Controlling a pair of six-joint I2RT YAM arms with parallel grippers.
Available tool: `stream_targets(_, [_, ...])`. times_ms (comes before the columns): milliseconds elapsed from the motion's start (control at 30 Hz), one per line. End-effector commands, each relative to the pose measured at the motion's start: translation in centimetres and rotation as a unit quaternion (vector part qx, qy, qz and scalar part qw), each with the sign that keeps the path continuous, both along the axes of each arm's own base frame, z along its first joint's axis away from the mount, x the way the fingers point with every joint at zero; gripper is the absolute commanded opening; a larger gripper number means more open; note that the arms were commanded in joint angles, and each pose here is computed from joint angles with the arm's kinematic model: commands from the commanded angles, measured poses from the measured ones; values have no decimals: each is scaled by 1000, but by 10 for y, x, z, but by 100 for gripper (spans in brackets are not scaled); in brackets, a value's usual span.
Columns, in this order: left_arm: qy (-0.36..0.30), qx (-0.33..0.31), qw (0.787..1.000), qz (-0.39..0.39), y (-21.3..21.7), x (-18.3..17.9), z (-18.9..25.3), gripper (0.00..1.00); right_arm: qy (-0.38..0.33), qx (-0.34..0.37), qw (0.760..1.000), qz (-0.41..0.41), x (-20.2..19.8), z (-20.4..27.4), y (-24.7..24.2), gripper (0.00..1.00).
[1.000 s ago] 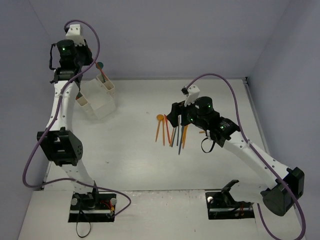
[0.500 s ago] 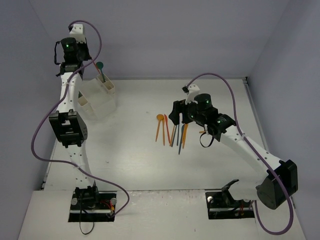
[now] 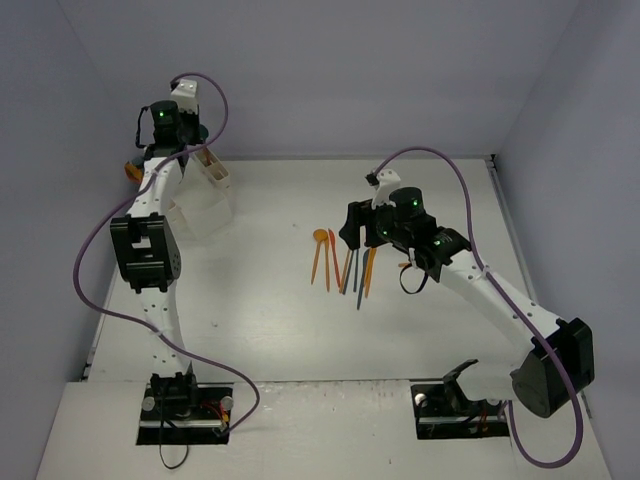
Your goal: Sort the eating utensils into containers
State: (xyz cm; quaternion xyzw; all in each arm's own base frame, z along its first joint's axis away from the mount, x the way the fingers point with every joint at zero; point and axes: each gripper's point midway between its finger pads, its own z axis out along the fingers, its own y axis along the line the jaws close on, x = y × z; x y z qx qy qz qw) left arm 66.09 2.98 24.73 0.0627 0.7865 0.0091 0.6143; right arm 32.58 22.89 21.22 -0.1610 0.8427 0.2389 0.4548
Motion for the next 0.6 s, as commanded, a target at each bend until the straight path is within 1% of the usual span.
stream_targets(0, [-97, 23, 995, -4, -2, -9, 77, 15, -17, 14, 1000, -2, 6, 8, 1, 69])
stream_targets(67, [-98, 20, 995, -4, -3, -12, 79, 19, -16, 14, 1000, -3, 6, 7, 1, 69])
stream_targets(133, [-97, 17, 995, 0, -2, -16, 81, 29, -15, 15, 1000, -5, 5, 7, 0, 69])
stream_targets(233, [-106, 12, 994, 9, 0, -24, 95, 43, -15, 18, 1000, -7, 5, 8, 0, 68])
stream_targets(267, [-110, 9, 994, 14, 1, -29, 102, 49, -14, 19, 1000, -10, 5, 8, 0, 68])
stream_targets(367, [-123, -2, 992, 31, 4, -44, 123, 61, -10, 16, 999, -30, 8, 6, -5, 67])
stream_targets(433, [-131, -15, 990, 41, 5, -58, 136, 65, -5, 11, 999, -53, 12, 3, -11, 66])
stream_targets(533, [-145, -71, 986, 47, -3, -87, 161, 68, 9, 1, 995, -96, 19, -7, -20, 63])
stream_targets(567, [-135, -83, 986, 46, -8, -95, 154, 69, 24, -9, 994, -109, 20, -17, -24, 62])
